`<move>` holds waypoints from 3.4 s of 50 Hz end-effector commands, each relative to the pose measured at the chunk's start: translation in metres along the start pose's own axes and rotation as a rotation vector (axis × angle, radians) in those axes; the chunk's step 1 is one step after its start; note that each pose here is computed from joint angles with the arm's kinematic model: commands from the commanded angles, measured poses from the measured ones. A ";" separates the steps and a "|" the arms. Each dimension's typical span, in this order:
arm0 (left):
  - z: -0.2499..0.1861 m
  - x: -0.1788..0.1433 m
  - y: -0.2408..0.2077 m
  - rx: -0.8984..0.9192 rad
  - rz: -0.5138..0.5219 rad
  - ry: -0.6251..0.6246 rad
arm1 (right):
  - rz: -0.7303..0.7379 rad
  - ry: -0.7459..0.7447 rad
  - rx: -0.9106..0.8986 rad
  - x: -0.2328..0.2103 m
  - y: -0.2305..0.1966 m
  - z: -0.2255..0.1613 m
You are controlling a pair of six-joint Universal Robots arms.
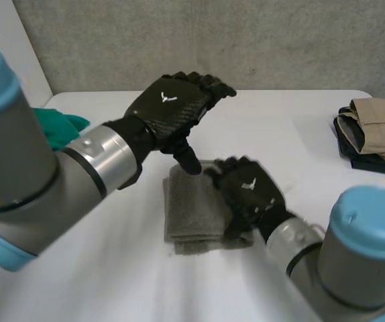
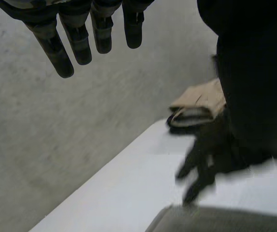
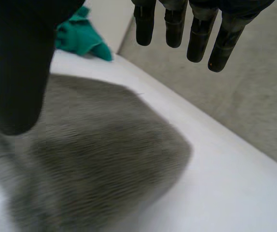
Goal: Fold the laundry.
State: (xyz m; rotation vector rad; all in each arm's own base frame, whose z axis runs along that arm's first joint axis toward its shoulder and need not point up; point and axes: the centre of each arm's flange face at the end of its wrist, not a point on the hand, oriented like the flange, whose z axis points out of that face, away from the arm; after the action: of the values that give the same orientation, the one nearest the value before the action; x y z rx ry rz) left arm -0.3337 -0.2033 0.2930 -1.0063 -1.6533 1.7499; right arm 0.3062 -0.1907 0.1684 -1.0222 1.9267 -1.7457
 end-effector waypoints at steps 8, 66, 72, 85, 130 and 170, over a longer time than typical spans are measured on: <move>-0.004 -0.004 -0.013 0.002 -0.059 0.076 | -0.100 -0.034 -0.020 -0.027 0.047 0.022; -0.009 0.005 -0.015 0.001 -0.067 0.091 | -0.414 0.367 0.517 0.297 -0.074 0.083; -0.011 0.005 -0.018 0.012 -0.064 0.090 | -0.370 0.462 0.651 0.371 -0.079 0.063; -0.011 0.006 -0.017 0.011 -0.063 0.093 | -0.338 0.486 0.541 0.448 0.052 0.047; -0.018 0.010 -0.023 0.025 -0.081 0.099 | -0.465 0.906 -0.213 0.465 -0.009 -0.087; -0.029 -0.293 0.170 -0.360 0.251 -0.682 | -0.242 0.081 0.011 0.088 0.013 0.008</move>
State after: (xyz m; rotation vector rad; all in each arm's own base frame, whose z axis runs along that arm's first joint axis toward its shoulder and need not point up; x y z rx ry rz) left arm -0.1752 -0.3939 0.2462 -0.6573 -2.1320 2.2222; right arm 0.2531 -0.2612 0.1925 -1.1161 1.8014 -1.9703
